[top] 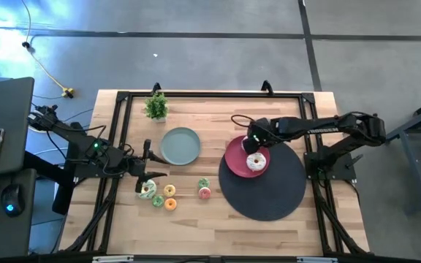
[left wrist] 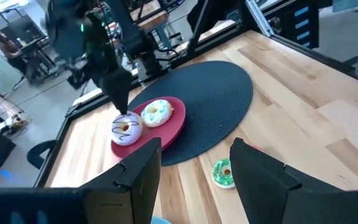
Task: Pick & Place donuts
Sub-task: Put the large blue donut on the red plate
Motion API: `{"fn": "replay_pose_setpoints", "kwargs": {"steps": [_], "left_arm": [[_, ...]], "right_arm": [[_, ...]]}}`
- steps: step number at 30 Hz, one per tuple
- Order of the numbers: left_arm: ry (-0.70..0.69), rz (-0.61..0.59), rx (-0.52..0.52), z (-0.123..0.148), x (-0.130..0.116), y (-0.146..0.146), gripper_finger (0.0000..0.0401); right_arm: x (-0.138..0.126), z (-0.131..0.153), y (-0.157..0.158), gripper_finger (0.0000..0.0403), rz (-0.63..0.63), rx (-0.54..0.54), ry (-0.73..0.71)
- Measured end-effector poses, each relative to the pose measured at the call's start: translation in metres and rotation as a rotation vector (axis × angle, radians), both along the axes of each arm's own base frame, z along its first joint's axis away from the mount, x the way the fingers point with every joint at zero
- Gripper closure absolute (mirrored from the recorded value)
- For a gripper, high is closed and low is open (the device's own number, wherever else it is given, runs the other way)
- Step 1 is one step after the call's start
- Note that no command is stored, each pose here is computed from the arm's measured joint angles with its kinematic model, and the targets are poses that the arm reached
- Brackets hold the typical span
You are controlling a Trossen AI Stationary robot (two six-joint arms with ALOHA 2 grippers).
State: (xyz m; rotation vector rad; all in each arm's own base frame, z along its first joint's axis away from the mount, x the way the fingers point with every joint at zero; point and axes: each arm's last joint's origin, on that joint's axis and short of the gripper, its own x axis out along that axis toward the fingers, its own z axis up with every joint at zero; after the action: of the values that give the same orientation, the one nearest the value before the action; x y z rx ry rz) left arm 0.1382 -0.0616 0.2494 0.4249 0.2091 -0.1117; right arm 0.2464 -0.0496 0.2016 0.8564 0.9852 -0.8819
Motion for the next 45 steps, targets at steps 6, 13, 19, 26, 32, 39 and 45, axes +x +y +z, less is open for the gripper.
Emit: {"fn": "replay_pose_setpoints", "kwargs": {"steps": [6,13,19,26,32,39,45], "left_arm": [[-0.001,0.008,0.002,0.0,0.0,0.0,0.0217],[0.065,-0.026,0.013,-0.006,-0.002,0.0,0.0217],[0.395,-0.201,-0.062,-0.029,-0.014,-0.001,0.022],[0.79,-0.128,-0.025,0.007,-0.031,0.006,0.0273],[0.925,-0.107,0.146,0.003,-0.023,0.003,0.0292],[1.037,-0.013,0.014,-0.023,-0.019,0.005,0.0224],[0.981,0.038,-0.089,-0.042,-0.011,0.008,0.0175]], "right_arm": [[0.033,0.017,0.045,0.0156,0.221,0.074,-0.354],[0.064,-0.007,0.102,0.0189,0.337,0.15,-0.479],[0.072,-0.006,0.123,0.0192,0.328,0.146,-0.599],[0.064,0.004,0.133,0.0192,0.311,0.13,-0.619],[0.061,0.01,0.133,0.0192,0.317,0.108,-0.631],[0.07,0.038,0.13,0.0192,0.356,0.018,-0.631],[0.076,0.064,0.118,0.0192,0.399,-0.096,-0.538]]}}
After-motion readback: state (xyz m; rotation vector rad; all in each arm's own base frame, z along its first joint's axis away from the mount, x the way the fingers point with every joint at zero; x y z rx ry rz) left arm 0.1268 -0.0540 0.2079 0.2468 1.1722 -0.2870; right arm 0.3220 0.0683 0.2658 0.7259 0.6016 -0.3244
